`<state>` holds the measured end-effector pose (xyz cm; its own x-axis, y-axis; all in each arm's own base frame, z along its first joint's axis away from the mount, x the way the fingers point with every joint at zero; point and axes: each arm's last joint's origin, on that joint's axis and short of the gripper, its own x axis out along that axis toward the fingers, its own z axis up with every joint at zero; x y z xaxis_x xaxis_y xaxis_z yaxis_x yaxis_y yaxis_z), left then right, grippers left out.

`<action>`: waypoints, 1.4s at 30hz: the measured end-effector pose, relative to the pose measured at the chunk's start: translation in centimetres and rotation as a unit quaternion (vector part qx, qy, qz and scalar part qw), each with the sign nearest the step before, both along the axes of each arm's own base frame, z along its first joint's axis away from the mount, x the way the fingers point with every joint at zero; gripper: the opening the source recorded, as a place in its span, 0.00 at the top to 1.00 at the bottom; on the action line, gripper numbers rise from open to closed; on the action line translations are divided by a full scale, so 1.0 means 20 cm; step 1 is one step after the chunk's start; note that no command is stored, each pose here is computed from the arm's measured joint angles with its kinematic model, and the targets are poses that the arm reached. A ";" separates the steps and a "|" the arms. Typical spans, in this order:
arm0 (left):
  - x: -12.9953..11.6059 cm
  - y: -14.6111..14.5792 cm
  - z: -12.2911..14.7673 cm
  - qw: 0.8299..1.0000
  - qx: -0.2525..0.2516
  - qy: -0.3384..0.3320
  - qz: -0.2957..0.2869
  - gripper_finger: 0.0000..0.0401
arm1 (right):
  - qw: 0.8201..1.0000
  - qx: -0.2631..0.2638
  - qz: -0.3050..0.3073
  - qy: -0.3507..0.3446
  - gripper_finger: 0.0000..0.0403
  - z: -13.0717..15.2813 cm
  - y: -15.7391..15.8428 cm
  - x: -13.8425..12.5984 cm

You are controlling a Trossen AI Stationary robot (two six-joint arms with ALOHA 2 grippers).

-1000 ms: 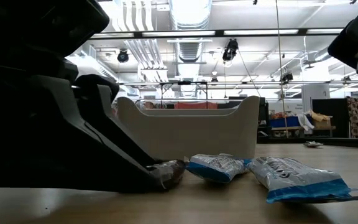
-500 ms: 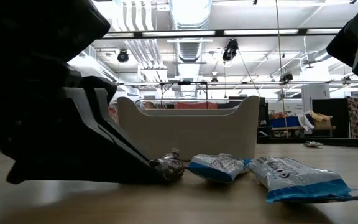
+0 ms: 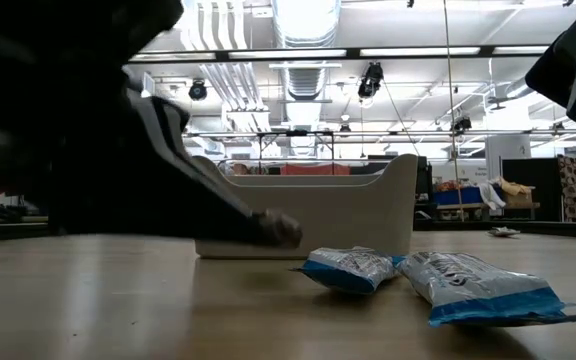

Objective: Organize candy in baskets
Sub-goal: Put the brown chocolate bar into the yellow bin

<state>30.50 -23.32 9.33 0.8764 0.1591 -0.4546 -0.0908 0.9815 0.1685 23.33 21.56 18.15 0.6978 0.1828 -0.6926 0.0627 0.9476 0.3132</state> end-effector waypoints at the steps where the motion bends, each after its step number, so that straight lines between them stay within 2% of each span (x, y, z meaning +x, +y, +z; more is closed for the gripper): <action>1: 0.00 0.00 0.01 1.000 -0.002 -0.003 0.000 1.00 | 1.000 0.000 0.000 0.000 0.52 0.00 0.00 0.00; 10: -0.02 -0.02 0.19 0.999 -0.026 -0.039 -0.011 1.00 | 1.000 -0.004 0.004 -0.002 0.52 0.00 0.00 0.00; 17: -0.07 0.01 0.53 0.992 -0.059 -0.108 -0.015 1.00 | 1.000 -0.014 0.004 -0.007 0.52 0.00 0.00 0.00; 21: -0.11 0.10 0.72 0.992 -0.019 -0.122 -0.026 1.00 | 0.999 -0.035 -0.005 -0.024 0.52 0.02 -0.02 0.01; 26: -0.15 0.30 0.91 0.992 0.051 -0.116 -0.011 1.00 | 0.997 -0.051 -0.010 -0.052 0.52 0.09 -0.09 0.04; 32: -0.13 0.59 0.99 0.989 0.129 -0.063 0.039 1.00 | 0.992 -0.095 -0.018 -0.075 0.52 0.22 -0.26 0.07; 38: -0.08 0.88 0.95 0.992 0.120 -0.047 0.008 1.00 | 0.983 -0.161 -0.054 -0.065 0.52 0.32 -0.46 0.05; 42: -0.06 1.11 0.90 0.993 0.112 -0.035 0.022 1.00 | 0.974 -0.197 -0.085 -0.072 0.52 0.38 -0.57 0.03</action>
